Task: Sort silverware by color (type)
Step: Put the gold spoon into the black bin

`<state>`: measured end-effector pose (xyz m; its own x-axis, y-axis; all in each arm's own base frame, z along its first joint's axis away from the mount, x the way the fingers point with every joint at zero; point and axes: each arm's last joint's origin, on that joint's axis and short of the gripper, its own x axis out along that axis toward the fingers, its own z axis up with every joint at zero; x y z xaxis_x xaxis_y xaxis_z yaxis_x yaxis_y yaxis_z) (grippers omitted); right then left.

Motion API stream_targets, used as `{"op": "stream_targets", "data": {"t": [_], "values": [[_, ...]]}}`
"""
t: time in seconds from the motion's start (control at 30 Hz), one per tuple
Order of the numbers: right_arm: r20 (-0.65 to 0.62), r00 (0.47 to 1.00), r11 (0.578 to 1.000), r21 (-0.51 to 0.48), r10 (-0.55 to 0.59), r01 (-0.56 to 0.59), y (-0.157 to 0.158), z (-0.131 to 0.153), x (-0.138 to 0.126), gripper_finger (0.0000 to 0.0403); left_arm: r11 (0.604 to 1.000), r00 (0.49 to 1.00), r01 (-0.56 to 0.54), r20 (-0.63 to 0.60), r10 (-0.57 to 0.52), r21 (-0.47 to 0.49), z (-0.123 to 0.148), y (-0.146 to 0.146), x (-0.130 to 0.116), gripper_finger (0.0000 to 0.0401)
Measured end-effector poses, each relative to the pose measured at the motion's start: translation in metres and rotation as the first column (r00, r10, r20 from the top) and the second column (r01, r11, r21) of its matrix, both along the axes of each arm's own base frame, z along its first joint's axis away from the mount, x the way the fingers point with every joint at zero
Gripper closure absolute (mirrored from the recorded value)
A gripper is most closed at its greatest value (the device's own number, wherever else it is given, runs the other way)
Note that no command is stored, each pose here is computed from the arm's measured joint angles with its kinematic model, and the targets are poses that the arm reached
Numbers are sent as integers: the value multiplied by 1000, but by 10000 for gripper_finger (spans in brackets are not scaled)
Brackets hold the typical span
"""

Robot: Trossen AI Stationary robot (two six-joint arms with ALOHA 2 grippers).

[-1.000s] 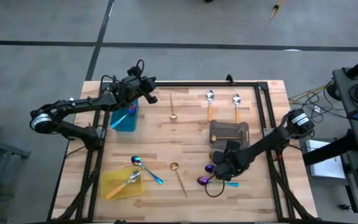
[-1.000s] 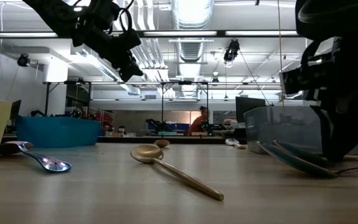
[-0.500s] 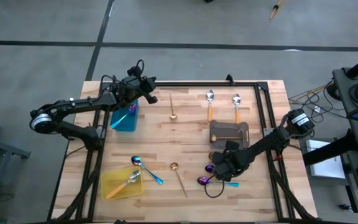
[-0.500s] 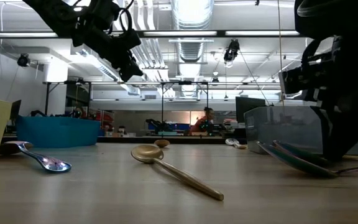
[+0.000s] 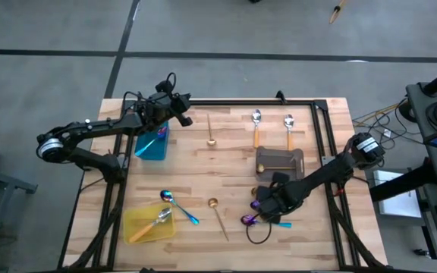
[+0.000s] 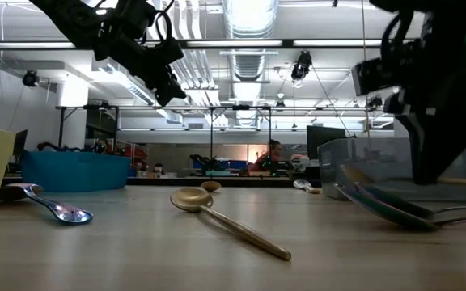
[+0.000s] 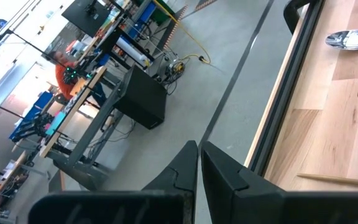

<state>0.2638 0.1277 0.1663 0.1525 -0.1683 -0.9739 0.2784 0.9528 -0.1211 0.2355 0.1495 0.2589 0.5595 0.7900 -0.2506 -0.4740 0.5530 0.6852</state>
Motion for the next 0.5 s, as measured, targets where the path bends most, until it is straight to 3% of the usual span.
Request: {"op": "stream_targets", "data": {"t": [0.23, 0.5], "values": [[110, 992, 998, 24, 54, -57, -1, 36, 27, 391, 1000, 1000, 0, 0, 0, 0, 0, 0, 0, 397], [260, 965, 999, 51, -26, 13, -39, 87, 66, 391, 1000, 1000, 0, 0, 0, 0, 0, 0, 0, 397]]}}
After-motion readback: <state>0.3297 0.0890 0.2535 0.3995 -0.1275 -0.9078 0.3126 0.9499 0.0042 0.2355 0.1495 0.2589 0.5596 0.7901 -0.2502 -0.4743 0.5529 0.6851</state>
